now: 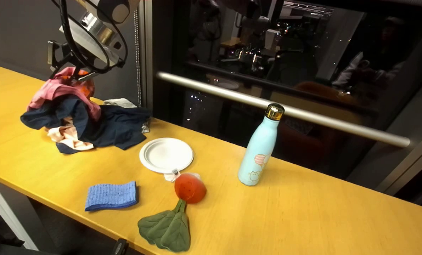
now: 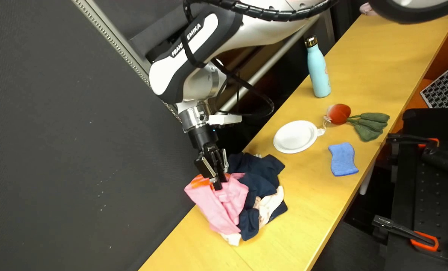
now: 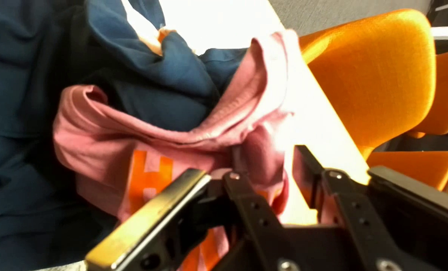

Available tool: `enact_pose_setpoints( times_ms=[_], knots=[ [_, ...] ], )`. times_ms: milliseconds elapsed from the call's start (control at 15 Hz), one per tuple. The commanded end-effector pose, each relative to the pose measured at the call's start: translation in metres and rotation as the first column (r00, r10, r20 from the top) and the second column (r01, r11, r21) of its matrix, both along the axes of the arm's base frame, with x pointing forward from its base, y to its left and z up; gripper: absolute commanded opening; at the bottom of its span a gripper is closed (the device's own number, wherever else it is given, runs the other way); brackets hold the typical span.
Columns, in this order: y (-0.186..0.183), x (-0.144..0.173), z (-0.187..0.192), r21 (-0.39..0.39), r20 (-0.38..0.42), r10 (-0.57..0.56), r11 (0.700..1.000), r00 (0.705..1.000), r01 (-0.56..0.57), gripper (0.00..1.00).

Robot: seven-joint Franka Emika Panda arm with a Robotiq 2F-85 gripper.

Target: Pull out the towel from the pile

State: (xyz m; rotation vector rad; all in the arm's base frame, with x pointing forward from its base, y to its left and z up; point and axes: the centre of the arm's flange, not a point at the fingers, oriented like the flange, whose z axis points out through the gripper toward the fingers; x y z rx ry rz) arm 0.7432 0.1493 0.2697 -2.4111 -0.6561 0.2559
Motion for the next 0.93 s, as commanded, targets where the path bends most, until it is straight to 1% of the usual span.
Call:
enact_pose_setpoints(
  times_ms=[0, 133, 267, 400, 533, 667, 733, 867],
  knots=[
    [-0.009, 0.022, 0.039, 0.089, -0.018, 0.010, 0.996, 1.000, -0.008, 0.69],
    [-0.023, 0.025, 0.053, 0.081, -0.002, -0.006, 0.997, 1.000, 0.006, 0.84],
    [-0.042, 0.028, 0.054, 0.036, 0.013, -0.035, 0.999, 0.999, 0.035, 0.98],
    [-0.059, 0.028, 0.046, -0.008, 0.010, -0.056, 0.998, 0.998, 0.056, 1.00],
    [-0.076, 0.027, 0.030, -0.094, 0.018, -0.080, 0.992, 0.997, 0.081, 1.00],
    [-0.093, 0.030, 0.018, -0.202, 0.051, -0.099, 0.974, 0.994, 0.107, 1.00],
    [-0.100, 0.033, 0.010, -0.239, 0.069, -0.100, 0.964, 0.993, 0.114, 1.00],
    [-0.099, 0.040, -0.011, -0.290, 0.084, -0.097, 0.950, 0.992, 0.118, 1.00]
  ],
)
